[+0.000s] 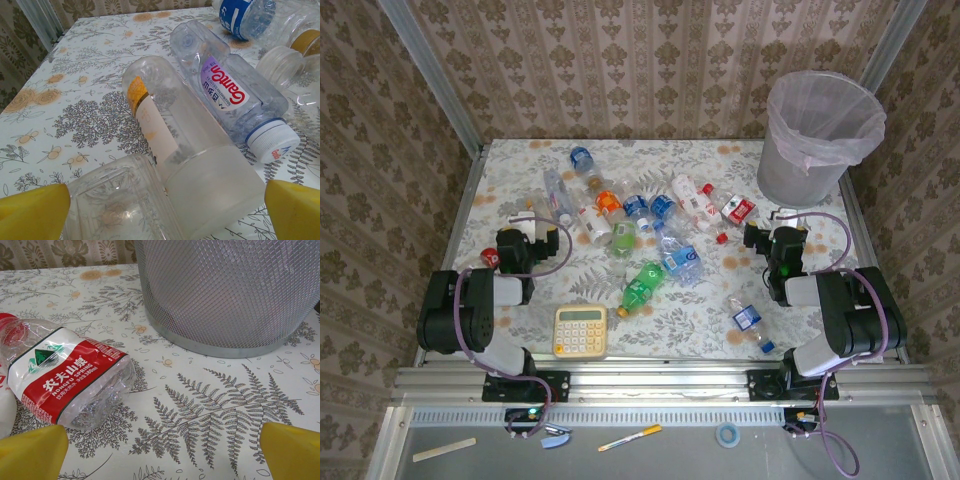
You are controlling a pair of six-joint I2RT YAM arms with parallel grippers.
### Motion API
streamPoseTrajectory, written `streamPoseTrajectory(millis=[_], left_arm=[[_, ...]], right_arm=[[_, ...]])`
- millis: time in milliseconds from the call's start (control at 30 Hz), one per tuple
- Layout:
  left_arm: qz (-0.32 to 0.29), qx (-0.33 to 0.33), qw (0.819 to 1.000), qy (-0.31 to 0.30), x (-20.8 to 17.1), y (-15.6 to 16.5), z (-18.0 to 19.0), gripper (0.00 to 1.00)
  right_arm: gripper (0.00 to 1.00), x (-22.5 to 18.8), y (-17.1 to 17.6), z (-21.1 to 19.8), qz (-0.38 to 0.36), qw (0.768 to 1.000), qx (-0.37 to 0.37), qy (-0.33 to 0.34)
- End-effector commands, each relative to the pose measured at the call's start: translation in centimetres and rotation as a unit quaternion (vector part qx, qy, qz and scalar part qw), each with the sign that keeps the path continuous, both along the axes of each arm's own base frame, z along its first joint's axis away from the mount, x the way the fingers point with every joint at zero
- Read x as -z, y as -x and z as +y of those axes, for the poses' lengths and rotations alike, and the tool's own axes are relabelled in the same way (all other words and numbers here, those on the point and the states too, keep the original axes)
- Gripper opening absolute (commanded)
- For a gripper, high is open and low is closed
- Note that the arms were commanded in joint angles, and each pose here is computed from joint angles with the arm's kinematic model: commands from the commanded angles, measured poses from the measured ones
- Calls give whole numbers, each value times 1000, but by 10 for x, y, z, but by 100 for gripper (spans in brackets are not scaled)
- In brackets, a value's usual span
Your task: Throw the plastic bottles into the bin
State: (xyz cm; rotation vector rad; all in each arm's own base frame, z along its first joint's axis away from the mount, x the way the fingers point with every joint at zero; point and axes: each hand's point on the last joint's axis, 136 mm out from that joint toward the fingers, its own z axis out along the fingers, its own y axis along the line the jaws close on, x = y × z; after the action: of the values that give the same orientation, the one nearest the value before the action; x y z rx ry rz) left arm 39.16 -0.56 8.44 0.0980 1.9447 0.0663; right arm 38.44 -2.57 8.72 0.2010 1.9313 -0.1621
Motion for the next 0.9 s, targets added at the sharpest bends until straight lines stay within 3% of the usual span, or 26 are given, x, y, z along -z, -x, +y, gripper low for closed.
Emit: streamPoseTrajectory(millis=[0,233,333,467,733,867], left_arm=[[-21,7,1000,-4,-12,-10,0,100],[-48,-8,999,-15,-19,-1,2,100],[-77,-38,995,-45,-42,11,2,100],[-111,-39,989,-85,-84,25,-15,100],[-156,-4,987,-34,-147,59,-51,100],[-140,50,989,13,-176,83,-78,100]], right_arm=[[100,-13,-8,-3,-25,1000,9,6],[100,-23,-4,3,-34,999,1,13],[100,-39,0,12,-18,998,10,63],[100,-76,17,18,-22,998,15,65],[100,-114,72,51,0,999,-42,-24],[100,-124,110,71,54,986,-71,-143]])
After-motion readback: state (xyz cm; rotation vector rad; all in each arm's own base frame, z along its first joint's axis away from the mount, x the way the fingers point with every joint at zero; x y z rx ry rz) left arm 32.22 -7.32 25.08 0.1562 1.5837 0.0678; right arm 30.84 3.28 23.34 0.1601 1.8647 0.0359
